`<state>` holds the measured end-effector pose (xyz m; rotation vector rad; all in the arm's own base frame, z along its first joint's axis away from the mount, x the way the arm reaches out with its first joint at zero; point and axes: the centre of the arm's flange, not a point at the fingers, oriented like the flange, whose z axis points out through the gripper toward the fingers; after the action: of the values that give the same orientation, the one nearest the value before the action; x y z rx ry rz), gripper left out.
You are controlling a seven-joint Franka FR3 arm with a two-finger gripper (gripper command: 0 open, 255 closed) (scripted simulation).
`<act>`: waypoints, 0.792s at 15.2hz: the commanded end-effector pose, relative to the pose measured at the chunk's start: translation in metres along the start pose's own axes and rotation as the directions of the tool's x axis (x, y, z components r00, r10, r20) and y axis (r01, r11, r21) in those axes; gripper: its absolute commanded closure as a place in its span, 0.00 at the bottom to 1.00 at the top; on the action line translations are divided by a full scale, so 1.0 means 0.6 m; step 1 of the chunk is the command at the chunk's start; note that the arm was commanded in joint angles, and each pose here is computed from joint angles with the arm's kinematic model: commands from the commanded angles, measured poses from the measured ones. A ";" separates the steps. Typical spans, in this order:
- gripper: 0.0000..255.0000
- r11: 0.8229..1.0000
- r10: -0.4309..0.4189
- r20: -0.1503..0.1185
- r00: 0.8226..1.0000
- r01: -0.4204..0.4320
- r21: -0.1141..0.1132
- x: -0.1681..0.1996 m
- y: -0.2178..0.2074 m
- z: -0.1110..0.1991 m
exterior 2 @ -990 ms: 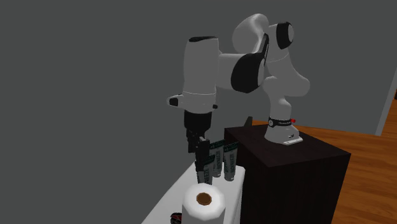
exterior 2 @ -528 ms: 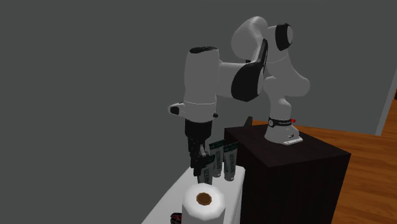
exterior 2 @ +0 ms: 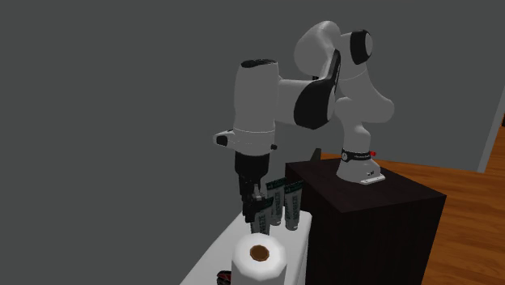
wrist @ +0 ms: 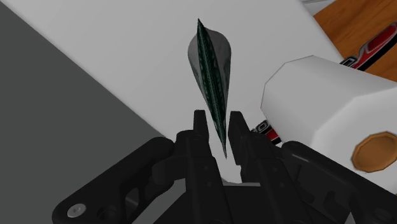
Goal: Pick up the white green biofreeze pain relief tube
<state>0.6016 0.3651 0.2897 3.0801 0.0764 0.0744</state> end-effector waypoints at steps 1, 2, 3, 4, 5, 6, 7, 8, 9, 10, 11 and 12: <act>1.00 1.000 0.000 0.002 1.000 0.000 -0.001 0.000 0.001 -0.007; 1.00 1.000 0.000 0.002 1.000 0.000 -0.001 0.001 0.002 -0.016; 1.00 1.000 0.000 0.002 1.000 0.000 -0.001 0.001 0.002 -0.024; 1.00 1.000 0.000 0.002 1.000 0.000 -0.001 0.001 0.003 -0.033; 1.00 1.000 0.000 0.002 1.000 0.000 -0.001 0.002 0.003 -0.042; 1.00 1.000 0.000 0.002 1.000 0.000 -0.001 0.002 0.004 -0.051; 1.00 1.000 0.000 0.002 1.000 0.000 -0.001 0.003 0.004 -0.059; 1.00 1.000 0.000 0.002 1.000 0.000 -0.001 0.003 0.005 -0.068; 1.00 1.000 0.000 0.002 1.000 0.000 -0.001 0.004 0.005 -0.077; 1.00 1.000 0.000 0.002 1.000 0.000 -0.001 0.004 0.006 -0.086; 1.00 1.000 0.000 0.002 1.000 0.000 -0.001 0.004 0.006 -0.095; 1.00 1.000 0.000 0.002 1.000 0.000 -0.001 0.005 0.007 -0.103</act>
<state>0.6004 0.3646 0.3466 3.0795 0.0767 0.0722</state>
